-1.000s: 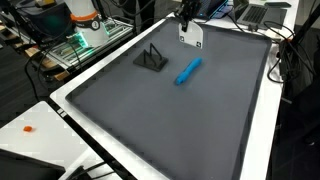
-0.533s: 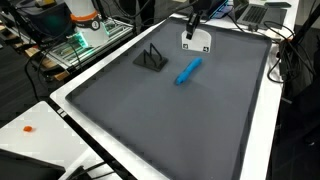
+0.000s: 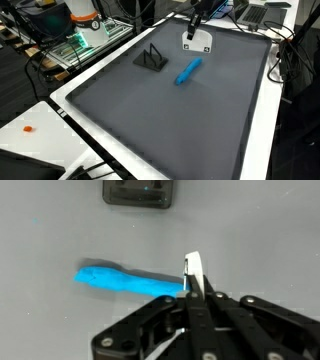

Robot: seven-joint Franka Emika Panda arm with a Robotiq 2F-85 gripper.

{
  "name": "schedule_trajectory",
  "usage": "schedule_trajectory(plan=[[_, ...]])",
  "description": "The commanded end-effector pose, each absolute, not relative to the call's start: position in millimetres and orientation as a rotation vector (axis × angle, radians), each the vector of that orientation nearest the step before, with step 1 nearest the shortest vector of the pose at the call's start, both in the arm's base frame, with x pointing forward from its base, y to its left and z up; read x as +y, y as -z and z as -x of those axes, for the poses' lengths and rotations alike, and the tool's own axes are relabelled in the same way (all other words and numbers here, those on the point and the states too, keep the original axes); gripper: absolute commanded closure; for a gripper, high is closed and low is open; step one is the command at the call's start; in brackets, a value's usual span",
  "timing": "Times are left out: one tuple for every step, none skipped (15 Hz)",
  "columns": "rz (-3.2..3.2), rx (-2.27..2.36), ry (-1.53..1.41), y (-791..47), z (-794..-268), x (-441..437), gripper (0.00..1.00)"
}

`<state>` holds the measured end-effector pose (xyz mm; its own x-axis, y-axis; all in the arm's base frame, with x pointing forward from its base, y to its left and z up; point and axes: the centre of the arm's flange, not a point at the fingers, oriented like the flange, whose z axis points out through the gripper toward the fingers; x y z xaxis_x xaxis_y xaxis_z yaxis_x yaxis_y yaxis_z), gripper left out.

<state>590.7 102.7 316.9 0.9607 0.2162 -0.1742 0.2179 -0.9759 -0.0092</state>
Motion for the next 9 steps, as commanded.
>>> schedule_trajectory(plan=[[-3.12, 0.305, 0.297, -312.3, -593.0, 106.6, 0.99], [-3.123, 0.283, 0.306, -311.0, -593.9, 107.7, 0.99], [-3.127, 0.264, 0.314, -309.0, -594.8, 108.5, 0.99], [-3.129, 0.25, 0.322, -306.6, -595.5, 109.6, 0.99], [-3.134, 0.231, 0.333, -303.2, -596.5, 111.3, 0.99], [-3.138, 0.222, 0.341, -299.7, -597.8, 112.7, 0.99], [-3.141, 0.197, 0.348, -297.1, -599.6, 114.0, 0.99], [-3.148, 0.193, 0.35, -295.3, -601.3, 115.4, 0.99], [-3.15, 0.185, 0.345, -293.6, -603.8, 116.9, 0.99]])
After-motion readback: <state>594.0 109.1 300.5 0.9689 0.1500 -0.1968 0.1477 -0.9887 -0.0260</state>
